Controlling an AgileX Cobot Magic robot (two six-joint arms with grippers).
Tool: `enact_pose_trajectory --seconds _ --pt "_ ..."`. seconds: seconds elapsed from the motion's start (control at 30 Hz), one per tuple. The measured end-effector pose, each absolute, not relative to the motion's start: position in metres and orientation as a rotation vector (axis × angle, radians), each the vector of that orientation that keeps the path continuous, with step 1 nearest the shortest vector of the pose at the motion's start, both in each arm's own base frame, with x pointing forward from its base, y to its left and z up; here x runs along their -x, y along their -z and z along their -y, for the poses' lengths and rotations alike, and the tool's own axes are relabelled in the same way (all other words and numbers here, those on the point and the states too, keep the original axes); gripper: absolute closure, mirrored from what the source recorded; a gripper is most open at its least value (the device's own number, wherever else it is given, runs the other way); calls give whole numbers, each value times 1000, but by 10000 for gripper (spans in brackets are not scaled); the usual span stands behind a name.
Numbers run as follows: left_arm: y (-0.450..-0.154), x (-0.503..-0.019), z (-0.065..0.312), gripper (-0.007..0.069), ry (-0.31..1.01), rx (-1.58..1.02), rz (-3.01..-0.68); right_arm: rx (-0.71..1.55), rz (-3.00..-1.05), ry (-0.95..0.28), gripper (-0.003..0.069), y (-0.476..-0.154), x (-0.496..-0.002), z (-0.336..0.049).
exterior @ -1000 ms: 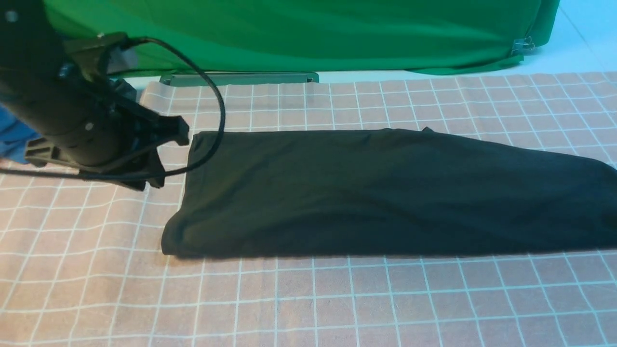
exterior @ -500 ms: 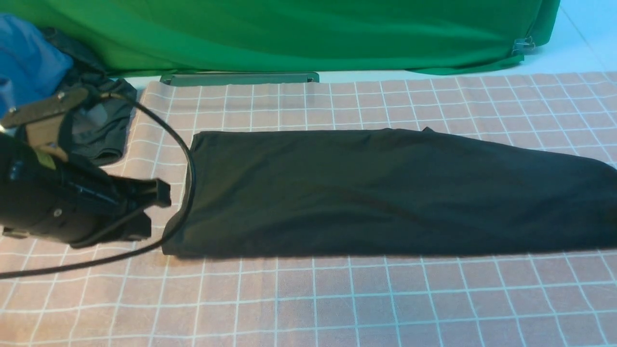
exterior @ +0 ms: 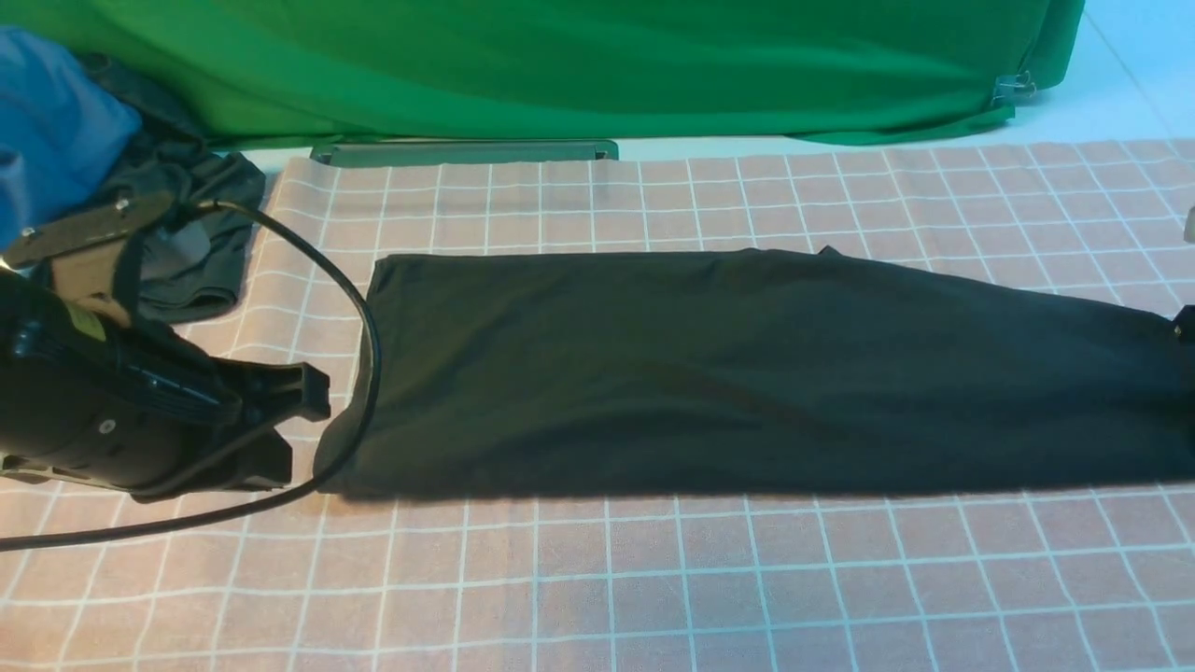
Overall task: Fold a long-sleeved shirt over a pink coffee tablecloth.
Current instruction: 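Pull the folded dark garment lengthwise by its ends to straighten it flat on the table, then fold the right end of the dark garment over onto its left end with the right gripper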
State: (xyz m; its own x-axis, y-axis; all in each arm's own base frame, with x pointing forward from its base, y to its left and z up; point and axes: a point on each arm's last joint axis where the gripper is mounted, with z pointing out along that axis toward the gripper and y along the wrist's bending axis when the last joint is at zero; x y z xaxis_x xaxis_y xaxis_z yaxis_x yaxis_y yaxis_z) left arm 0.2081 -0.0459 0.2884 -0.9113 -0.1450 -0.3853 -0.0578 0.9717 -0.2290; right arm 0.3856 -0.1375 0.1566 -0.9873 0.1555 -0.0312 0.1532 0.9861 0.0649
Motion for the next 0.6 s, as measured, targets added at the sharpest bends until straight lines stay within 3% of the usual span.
enact_pose_trajectory --seconds 0.17,0.27,0.37,0.47,0.6 --pt "-288 -207 46 613 297 147 -2722 -262 -3110 -34 582 -172 -387 142" --pt "-288 -207 46 613 296 144 -2724 -303 -3043 23 582 -212 -390 144" --pt "-288 -208 46 613 298 145 -2714 -287 -2947 -1 582 -249 -394 135" --pt "-289 -209 46 613 299 142 -2702 -231 -2861 -62 582 -279 -397 114" --pt "-292 -210 46 613 296 137 -2690 -24 -2757 -166 582 -320 -398 45"
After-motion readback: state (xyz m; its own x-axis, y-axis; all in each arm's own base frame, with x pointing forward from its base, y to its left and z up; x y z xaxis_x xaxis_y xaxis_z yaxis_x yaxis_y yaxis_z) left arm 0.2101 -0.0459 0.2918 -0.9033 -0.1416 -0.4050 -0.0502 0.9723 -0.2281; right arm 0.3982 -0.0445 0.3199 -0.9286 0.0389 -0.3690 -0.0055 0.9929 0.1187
